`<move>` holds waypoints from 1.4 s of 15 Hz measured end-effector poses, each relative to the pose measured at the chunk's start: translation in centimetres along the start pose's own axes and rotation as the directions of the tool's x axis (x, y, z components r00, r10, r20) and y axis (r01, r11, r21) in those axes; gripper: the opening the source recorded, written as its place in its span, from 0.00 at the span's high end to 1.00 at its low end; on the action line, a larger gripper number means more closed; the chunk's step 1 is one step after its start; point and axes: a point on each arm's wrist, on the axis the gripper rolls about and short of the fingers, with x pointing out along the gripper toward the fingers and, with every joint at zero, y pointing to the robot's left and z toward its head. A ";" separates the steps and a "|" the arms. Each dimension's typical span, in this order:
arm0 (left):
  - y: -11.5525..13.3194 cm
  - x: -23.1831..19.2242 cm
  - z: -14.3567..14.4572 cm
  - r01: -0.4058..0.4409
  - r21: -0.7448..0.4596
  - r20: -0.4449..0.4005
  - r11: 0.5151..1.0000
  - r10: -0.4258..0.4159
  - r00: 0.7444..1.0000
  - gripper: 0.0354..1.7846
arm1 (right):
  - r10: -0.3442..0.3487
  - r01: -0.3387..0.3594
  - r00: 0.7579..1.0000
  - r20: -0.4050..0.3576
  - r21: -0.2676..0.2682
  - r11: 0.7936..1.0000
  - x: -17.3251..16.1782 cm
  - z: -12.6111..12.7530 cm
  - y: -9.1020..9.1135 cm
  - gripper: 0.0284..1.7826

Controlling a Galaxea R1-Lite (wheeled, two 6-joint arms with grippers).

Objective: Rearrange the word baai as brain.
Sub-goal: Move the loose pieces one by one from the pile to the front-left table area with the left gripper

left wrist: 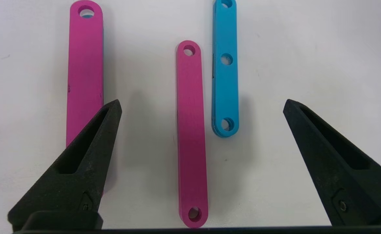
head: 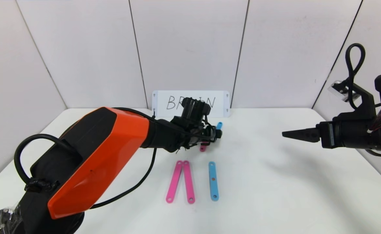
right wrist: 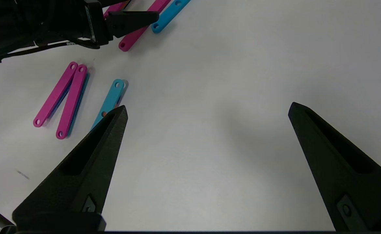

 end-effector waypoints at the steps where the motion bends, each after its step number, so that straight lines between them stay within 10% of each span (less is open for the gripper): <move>1: -0.1 -0.3 0.3 0.002 -0.002 0.007 1.000 -0.002 1.000 0.03 | 0.000 0.000 1.000 0.000 0.000 1.000 0.0 0.0 0.0 0.03; 10: 1.4 -5.0 4.2 -0.081 0.002 0.022 0.997 0.081 0.996 0.03 | -0.002 0.002 1.000 0.000 -0.005 1.000 0.0 0.0 0.0 0.03; 21: 17.3 -12.7 8.2 -0.434 -0.037 -0.088 0.900 0.430 0.899 0.03 | -0.003 0.003 1.000 -0.004 -0.003 1.000 0.1 -0.1 0.0 0.03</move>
